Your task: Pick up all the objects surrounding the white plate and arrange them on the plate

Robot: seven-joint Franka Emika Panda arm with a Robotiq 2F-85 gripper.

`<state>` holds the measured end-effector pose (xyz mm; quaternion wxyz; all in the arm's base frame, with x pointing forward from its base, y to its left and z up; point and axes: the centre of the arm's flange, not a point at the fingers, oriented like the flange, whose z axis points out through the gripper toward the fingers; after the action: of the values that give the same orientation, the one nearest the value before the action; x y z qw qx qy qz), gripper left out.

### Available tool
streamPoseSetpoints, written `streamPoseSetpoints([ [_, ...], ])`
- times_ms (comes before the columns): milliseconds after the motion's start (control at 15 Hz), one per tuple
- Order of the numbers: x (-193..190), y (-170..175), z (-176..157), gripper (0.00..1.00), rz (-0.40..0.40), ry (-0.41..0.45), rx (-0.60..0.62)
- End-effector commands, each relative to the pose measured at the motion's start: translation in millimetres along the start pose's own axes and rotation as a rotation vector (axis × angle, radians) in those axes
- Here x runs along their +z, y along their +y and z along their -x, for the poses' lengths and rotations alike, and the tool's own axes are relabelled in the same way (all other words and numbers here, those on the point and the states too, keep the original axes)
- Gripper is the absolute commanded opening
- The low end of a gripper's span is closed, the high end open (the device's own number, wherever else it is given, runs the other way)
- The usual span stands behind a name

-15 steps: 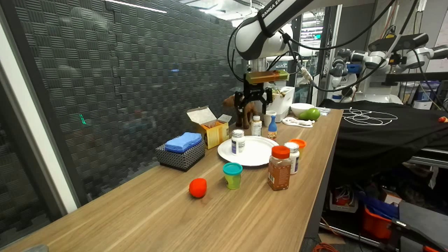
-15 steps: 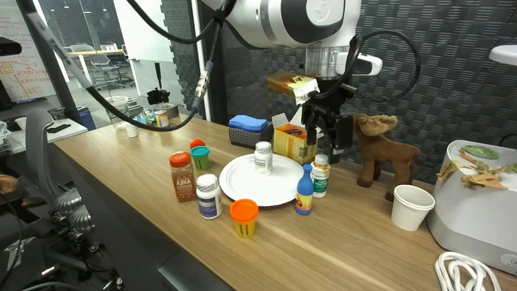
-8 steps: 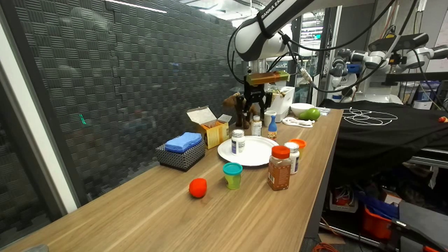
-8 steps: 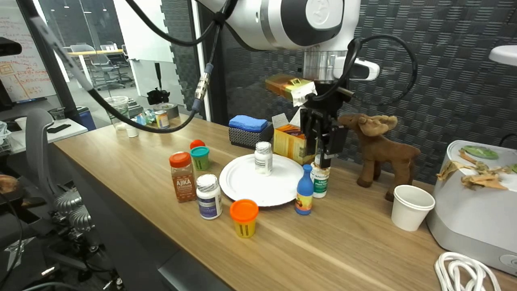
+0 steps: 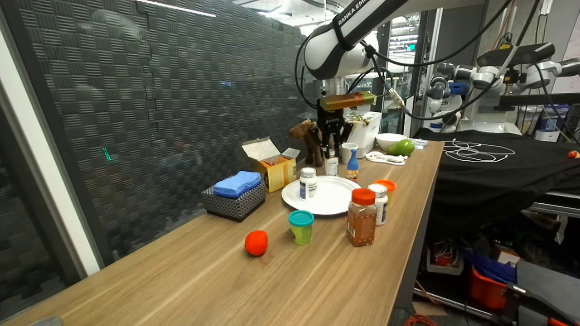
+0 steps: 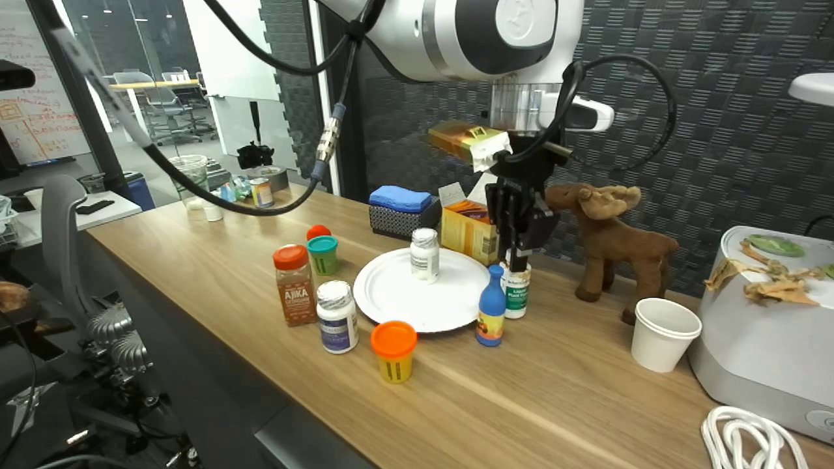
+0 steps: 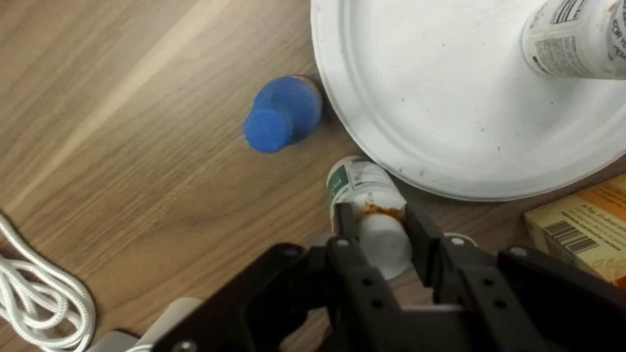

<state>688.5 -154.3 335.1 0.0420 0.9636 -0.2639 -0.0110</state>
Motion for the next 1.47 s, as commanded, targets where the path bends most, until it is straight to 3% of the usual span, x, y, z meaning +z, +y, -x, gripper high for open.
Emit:
streamPoseSetpoints([
  [0, -16.4, 1.6, 2.4, 0.12, 0.035, 0.014, 0.009],
  [333, -54.6, 6.8, 16.0, 0.12, 0.029, 0.077, 0.018],
  [600, -81.1, -4.9, 35.0, 0.12, -0.023, 0.111, -0.042],
  [1400, -44.5, -62.2, 56.9, 0.08, -0.066, 0.046, -0.197],
])
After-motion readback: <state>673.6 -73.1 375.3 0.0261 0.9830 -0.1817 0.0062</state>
